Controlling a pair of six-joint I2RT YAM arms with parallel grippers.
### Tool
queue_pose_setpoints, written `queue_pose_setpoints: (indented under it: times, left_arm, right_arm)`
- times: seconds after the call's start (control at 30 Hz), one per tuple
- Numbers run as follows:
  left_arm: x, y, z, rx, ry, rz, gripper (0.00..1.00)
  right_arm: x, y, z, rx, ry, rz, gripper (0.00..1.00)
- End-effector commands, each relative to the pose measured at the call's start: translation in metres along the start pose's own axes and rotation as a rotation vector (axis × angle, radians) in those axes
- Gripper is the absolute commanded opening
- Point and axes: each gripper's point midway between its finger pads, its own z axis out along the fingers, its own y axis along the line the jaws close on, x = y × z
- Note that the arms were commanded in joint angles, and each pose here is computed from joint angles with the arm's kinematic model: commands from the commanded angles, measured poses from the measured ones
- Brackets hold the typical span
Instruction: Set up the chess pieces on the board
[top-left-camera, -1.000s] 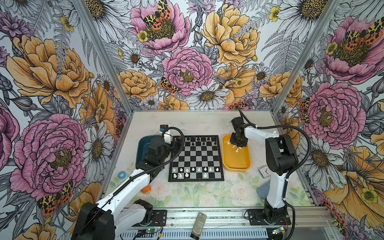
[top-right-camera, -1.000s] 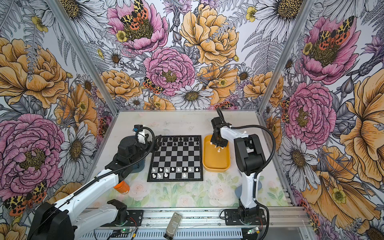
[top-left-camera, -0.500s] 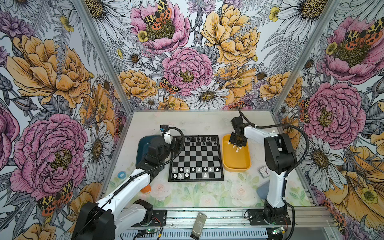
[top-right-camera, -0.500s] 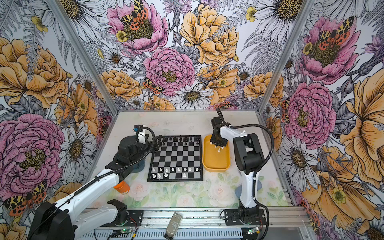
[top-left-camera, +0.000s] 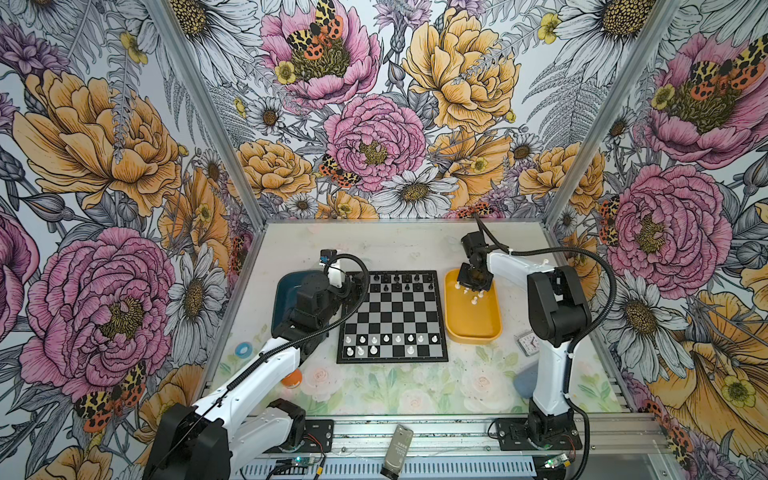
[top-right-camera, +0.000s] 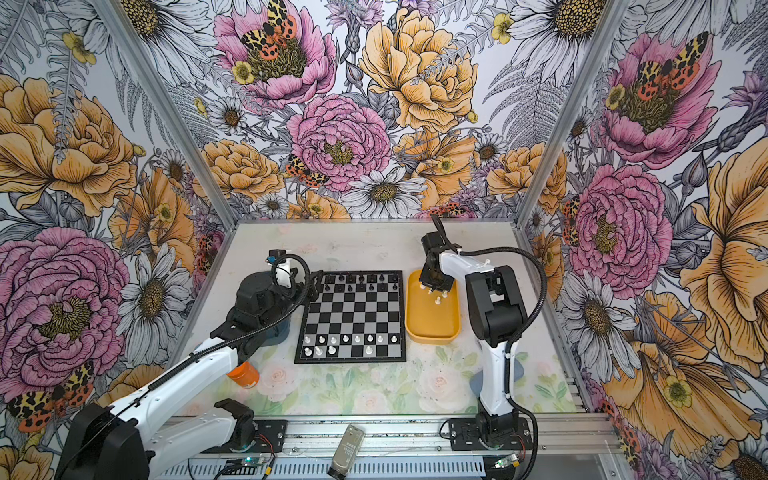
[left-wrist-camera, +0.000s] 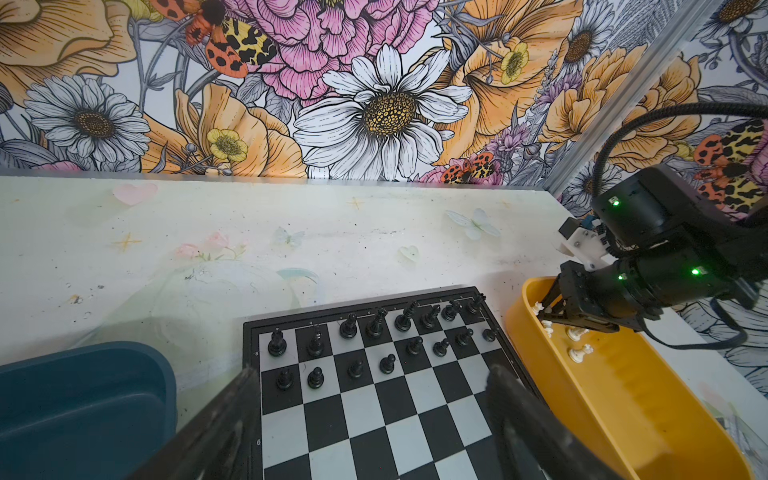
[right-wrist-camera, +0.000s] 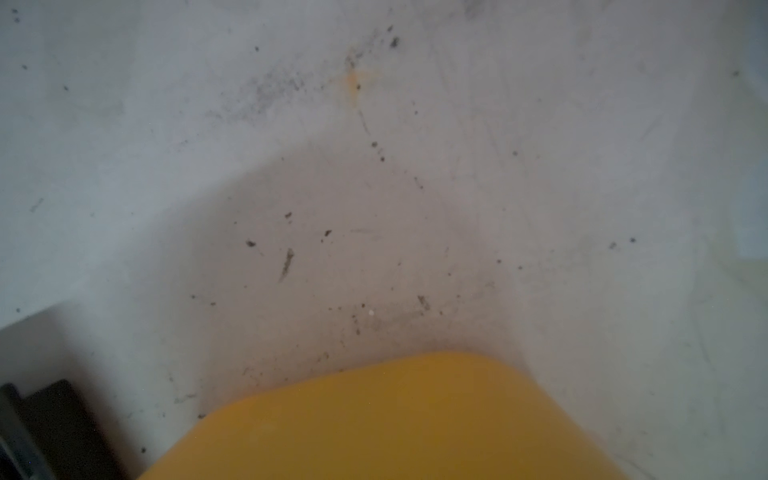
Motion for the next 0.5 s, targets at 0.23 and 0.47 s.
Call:
queue_pose_setpoints:
  times: [0.23,0.47]
  left_arm:
    - [-0.0130,-0.0005,0.0006,0.008,-0.032,-0.005,0.86]
    - [-0.0133,-0.0012,0.0003,0.010,-0.033,-0.007,0.86]
  right_arm:
    - [-0.0001,0.0034,0.0090,-0.017,0.021,-0.021,0.02]
    - [-0.0008,0.0034,0.0052,-0.022,0.016,-0.029,0.00]
